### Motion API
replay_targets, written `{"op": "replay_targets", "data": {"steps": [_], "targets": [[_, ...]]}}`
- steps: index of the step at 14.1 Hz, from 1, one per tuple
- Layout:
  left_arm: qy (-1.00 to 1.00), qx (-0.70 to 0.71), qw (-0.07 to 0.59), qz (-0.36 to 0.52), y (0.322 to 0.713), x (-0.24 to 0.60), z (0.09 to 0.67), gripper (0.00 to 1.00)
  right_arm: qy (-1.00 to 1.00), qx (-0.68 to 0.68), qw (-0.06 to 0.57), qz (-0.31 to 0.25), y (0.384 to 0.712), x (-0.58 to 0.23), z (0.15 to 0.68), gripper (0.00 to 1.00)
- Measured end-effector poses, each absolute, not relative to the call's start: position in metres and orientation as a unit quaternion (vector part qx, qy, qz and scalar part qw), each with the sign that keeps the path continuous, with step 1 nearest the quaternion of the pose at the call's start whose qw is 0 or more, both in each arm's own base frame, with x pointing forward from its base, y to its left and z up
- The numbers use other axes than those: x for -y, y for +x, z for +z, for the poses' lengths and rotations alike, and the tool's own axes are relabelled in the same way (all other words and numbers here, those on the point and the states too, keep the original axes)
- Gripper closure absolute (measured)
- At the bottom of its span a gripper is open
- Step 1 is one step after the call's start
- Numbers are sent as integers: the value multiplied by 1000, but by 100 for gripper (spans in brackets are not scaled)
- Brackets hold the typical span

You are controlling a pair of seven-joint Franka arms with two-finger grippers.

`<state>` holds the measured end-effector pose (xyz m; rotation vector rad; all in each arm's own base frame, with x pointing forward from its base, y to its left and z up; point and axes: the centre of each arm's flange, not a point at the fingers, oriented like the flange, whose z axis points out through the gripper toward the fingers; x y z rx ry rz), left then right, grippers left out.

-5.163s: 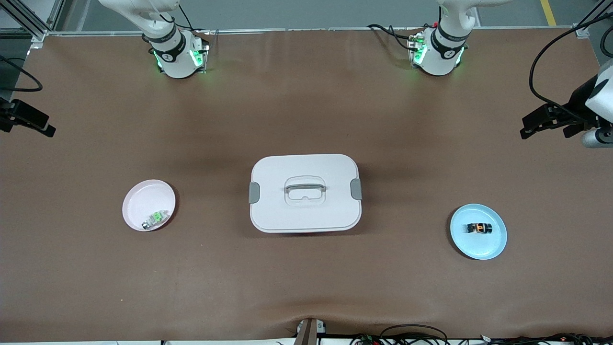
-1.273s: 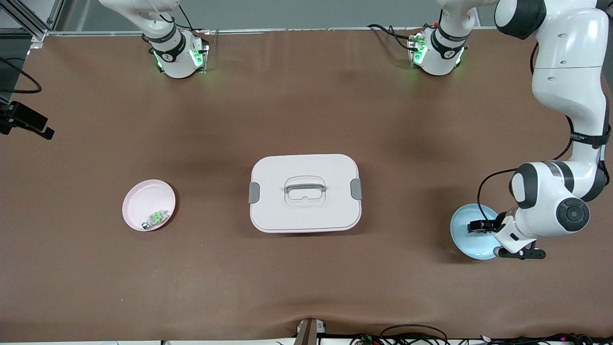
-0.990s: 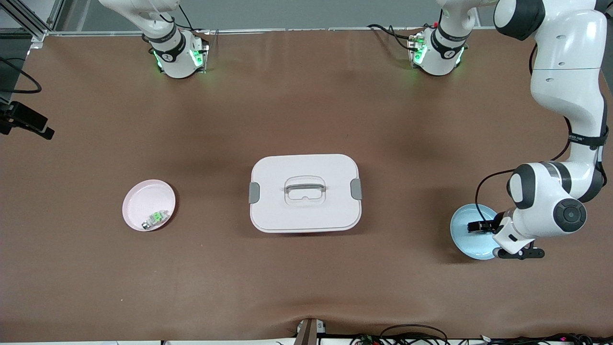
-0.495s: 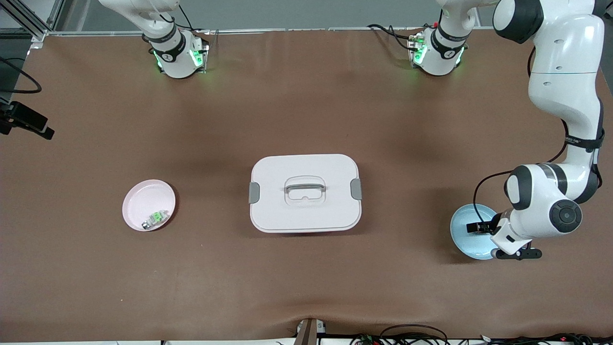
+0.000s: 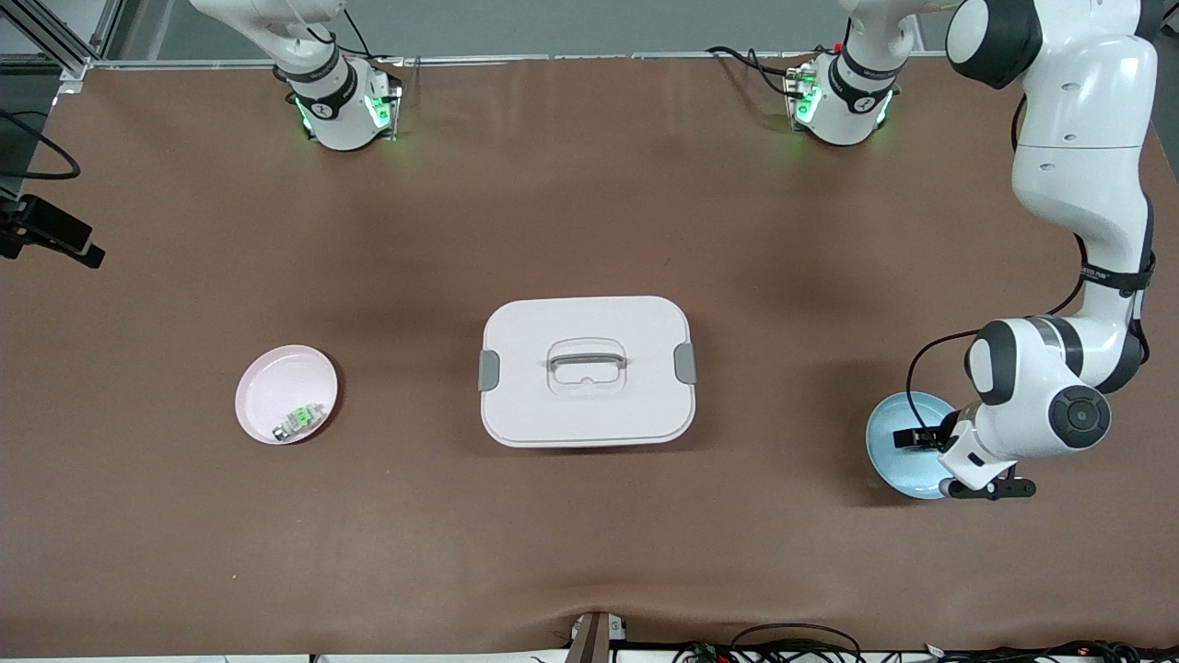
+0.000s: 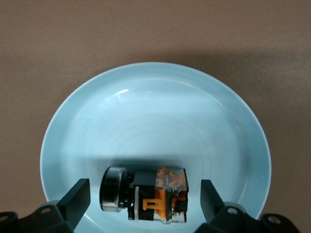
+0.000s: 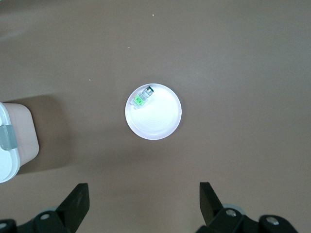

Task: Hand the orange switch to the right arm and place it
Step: 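Close the left gripper on the orange switch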

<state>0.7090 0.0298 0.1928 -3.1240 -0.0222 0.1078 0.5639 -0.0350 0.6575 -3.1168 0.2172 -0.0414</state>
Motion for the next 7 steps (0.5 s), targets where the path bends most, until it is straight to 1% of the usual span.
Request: {"op": "replay_targets", "data": {"steps": [7], "targets": [[-999, 4, 7, 41, 707, -28, 183, 0, -998, -69, 9, -13, 564, 34, 657, 0]]}}
